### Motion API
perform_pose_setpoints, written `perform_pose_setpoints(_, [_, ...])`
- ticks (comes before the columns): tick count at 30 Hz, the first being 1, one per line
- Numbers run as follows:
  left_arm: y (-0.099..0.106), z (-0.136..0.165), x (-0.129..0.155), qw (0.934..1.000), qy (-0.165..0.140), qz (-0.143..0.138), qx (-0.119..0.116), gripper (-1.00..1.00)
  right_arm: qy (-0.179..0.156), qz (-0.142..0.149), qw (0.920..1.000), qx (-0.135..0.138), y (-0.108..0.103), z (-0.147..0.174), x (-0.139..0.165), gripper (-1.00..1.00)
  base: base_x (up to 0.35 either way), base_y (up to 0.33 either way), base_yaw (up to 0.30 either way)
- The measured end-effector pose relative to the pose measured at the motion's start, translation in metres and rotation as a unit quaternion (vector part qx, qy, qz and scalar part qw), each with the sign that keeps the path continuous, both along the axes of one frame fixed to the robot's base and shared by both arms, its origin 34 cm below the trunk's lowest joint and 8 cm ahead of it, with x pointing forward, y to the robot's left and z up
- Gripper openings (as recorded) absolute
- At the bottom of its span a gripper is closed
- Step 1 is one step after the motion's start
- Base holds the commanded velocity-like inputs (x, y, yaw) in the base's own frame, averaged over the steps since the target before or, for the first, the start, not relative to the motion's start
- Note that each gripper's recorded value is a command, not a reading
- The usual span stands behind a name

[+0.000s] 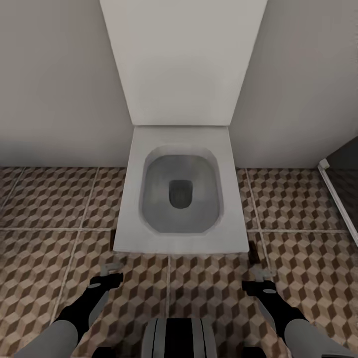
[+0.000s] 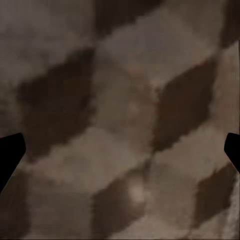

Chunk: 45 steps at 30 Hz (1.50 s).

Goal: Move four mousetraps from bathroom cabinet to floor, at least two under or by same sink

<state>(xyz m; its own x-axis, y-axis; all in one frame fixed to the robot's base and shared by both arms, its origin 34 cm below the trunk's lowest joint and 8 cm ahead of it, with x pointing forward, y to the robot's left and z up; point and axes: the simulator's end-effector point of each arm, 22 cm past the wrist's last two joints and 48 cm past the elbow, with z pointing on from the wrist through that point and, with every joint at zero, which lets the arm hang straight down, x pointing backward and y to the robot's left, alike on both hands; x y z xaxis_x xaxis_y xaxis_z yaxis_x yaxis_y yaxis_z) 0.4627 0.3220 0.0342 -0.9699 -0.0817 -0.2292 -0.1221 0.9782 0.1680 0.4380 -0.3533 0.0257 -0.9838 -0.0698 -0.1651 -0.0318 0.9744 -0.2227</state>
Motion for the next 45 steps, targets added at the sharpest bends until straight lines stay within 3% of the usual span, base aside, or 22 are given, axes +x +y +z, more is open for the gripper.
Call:
perform_pose_setpoints(11, [-0.002, 0.004, 0.013, 0.9999, -0.014, 0.0, -0.003, 1.0, 0.0, 0.0, 1.0, 0.0, 0.0, 0.0, 0.0, 1.0, -0.336, 0.0, 0.0])
perform_pose_setpoints(45, [-0.004, 0.005, 0.016, 0.9998, -0.018, 0.0, -0.006, 1.0, -0.001, 0.0, 1.0, 0.0, 0.0, 0.0, 0.001, 1.0, -0.319, 0.0, 0.0])
